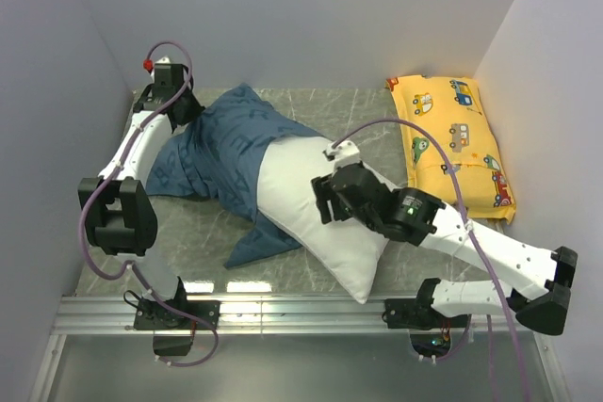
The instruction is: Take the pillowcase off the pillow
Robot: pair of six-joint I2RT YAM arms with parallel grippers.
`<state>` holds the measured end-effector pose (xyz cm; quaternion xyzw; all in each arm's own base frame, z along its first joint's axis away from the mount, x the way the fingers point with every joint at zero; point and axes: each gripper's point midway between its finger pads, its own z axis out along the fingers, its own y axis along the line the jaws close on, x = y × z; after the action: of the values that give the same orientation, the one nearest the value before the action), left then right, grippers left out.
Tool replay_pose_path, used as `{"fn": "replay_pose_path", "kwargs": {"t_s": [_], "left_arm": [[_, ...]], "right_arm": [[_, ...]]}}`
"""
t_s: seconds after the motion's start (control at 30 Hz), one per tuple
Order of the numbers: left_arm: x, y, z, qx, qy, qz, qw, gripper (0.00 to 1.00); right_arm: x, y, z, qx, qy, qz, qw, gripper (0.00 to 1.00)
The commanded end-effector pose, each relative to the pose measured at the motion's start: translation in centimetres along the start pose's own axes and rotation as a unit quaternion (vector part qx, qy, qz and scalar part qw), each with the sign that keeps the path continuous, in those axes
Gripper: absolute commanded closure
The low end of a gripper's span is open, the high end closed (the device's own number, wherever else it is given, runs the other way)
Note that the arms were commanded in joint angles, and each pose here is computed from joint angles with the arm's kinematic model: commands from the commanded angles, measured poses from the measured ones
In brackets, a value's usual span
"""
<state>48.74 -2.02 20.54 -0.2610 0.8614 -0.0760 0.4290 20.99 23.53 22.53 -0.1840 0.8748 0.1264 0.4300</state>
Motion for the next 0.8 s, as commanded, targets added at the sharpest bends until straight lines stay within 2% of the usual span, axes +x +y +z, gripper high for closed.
{"fn": "replay_pose_path", "kwargs": {"t_s": [0.0,0.17,0.33,0.43,0.5,0.57,0.6,0.63,0.67,0.7,0.73,0.77], "left_arm": [[-2.8,-1.5,-0.4,0.016,-0.045,0.009,0.999,1.0],[-2.6,-1.4,-0.3,0.016,-0.042,0.014,0.999,1.0],[-2.7,-1.9,-0.3,0.026,-0.036,0.016,0.999,1.0],[-2.6,-2.2,-0.4,0.029,-0.031,0.021,0.999,1.0],[-2.6,-2.6,-0.7,0.038,-0.029,0.024,0.999,1.0],[-2.7,-3.1,-1.5,0.051,-0.03,0.025,0.998,1.0],[-2.8,-3.4,-2.0,0.059,-0.029,0.026,0.997,1.0],[-2.9,-3.6,-2.5,0.064,-0.028,0.027,0.997,0.99],[-3.4,-4.4,-3.6,0.077,-0.034,0.031,0.996,0.96],[-3.6,-4.8,-4.2,0.083,-0.037,0.034,0.995,0.83],[-4.4,-5.4,-5.8,0.091,-0.047,0.038,0.994,0.74],[-4.7,-6.0,-6.8,0.098,-0.055,0.041,0.993,0.63]], "right_arm": [[-4.0,1.7,-1.7,0.016,-0.068,-0.057,0.996,0.23],[-1.4,6.4,1.1,0.049,-0.042,-0.191,0.979,0.13],[2.1,7.0,5.5,0.135,0.004,-0.287,0.948,0.07],[3.3,5.8,7.2,0.186,0.02,-0.303,0.934,0.05],[3.8,4.8,8.4,0.211,0.034,-0.3,0.93,0.08],[3.4,4.2,8.7,0.224,0.032,-0.277,0.934,0.29],[2.8,4.1,8.6,0.224,0.028,-0.266,0.937,0.45],[2.1,4.0,8.3,0.22,0.025,-0.255,0.941,0.78],[1.2,4.4,7.9,0.212,0.016,-0.245,0.946,0.87],[0.6,4.7,7.6,0.204,0.012,-0.24,0.949,0.91],[-0.5,4.9,6.9,0.192,0.004,-0.227,0.955,1.0],[-1.8,5.7,6.3,0.173,-0.006,-0.209,0.963,1.0]]}}
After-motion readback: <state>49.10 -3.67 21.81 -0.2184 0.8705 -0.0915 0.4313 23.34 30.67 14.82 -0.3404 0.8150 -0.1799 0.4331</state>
